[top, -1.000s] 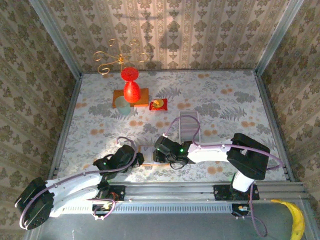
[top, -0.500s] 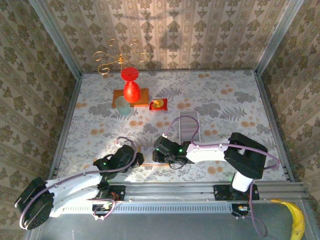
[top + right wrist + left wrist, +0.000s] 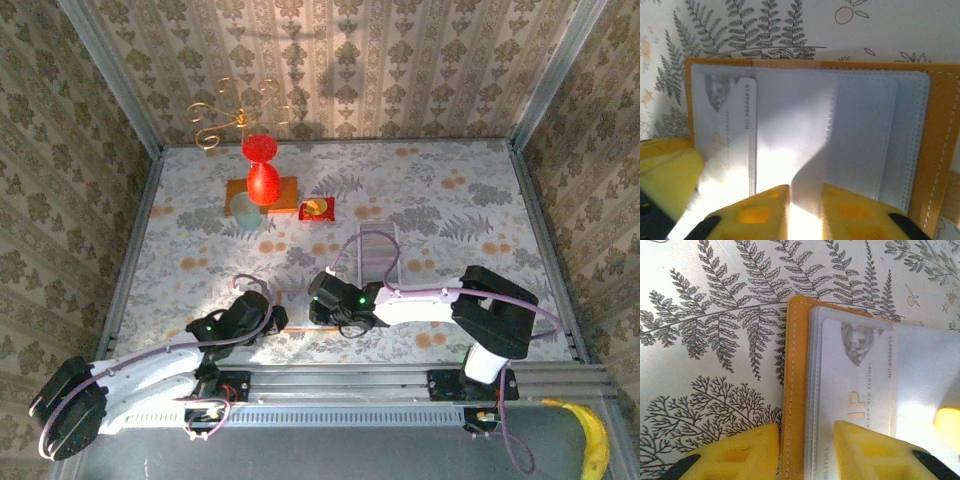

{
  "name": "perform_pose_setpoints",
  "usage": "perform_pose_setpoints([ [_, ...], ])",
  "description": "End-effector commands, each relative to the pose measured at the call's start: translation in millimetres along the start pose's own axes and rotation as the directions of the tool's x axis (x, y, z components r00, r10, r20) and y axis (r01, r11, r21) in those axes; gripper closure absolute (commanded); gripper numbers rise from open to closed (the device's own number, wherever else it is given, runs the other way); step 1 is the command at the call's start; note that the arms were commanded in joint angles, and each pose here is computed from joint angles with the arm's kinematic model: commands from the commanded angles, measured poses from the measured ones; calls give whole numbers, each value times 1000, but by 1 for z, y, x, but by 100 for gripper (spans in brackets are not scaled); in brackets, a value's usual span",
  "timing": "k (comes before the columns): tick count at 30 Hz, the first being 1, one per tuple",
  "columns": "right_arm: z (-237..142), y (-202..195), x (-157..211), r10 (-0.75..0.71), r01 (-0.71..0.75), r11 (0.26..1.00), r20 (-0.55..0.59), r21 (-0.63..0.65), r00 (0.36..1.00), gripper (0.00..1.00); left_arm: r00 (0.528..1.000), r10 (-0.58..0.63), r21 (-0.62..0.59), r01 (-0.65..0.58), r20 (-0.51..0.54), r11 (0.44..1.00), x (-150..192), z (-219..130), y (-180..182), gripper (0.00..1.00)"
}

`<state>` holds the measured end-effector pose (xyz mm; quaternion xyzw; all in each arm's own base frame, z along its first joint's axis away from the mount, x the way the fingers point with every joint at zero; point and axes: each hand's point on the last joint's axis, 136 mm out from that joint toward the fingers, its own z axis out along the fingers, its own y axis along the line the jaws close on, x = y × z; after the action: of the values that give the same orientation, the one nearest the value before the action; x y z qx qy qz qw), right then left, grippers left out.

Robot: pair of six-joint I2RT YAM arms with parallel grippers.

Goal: Put the credit cards into the card holder

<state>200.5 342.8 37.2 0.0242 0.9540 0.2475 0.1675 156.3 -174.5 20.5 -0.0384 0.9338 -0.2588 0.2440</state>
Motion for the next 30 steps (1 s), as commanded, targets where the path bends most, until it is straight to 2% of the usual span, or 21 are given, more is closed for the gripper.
perform_pose_setpoints([
  [1,-13,6,-12,4,-4,1000,48,-14,999,87,994,0,-125,-13,-106,992,32,2,39,65],
  [5,-16,10,-14,-6,7,1000,51,-28,999,100,995,1,-126,-14,-105,992,31,2,38,65],
  [11,-26,5,-18,-18,19,1000,75,-4,997,100,995,-6,-115,-5,-101,993,30,2,35,65],
  [15,-27,27,-18,-1,10,993,76,-117,997,100,994,-7,-87,-3,-105,996,30,2,29,65],
  [17,-21,41,-16,2,7,984,51,-177,999,91,995,-15,-76,7,-102,997,30,2,28,65],
  [20,-10,58,-12,-7,9,977,11,-214,1000,84,996,-15,-66,9,-87,998,28,1,27,65],
  [22,-3,65,-11,12,-12,970,-1,-241,1000,82,997,-9,-89,3,-73,996,26,-2,32,64],
  [24,4,70,-11,33,-34,965,-10,-261,999,74,998,-21,-133,13,-61,991,26,-6,43,64],
  [28,14,75,-11,42,-47,964,-25,-263,999,64,998,-42,-130,37,-36,991,28,-9,50,61],
  [30,18,76,-10,49,-57,962,-35,-268,998,64,999,-44,-138,40,-23,990,26,-13,53,61],
])
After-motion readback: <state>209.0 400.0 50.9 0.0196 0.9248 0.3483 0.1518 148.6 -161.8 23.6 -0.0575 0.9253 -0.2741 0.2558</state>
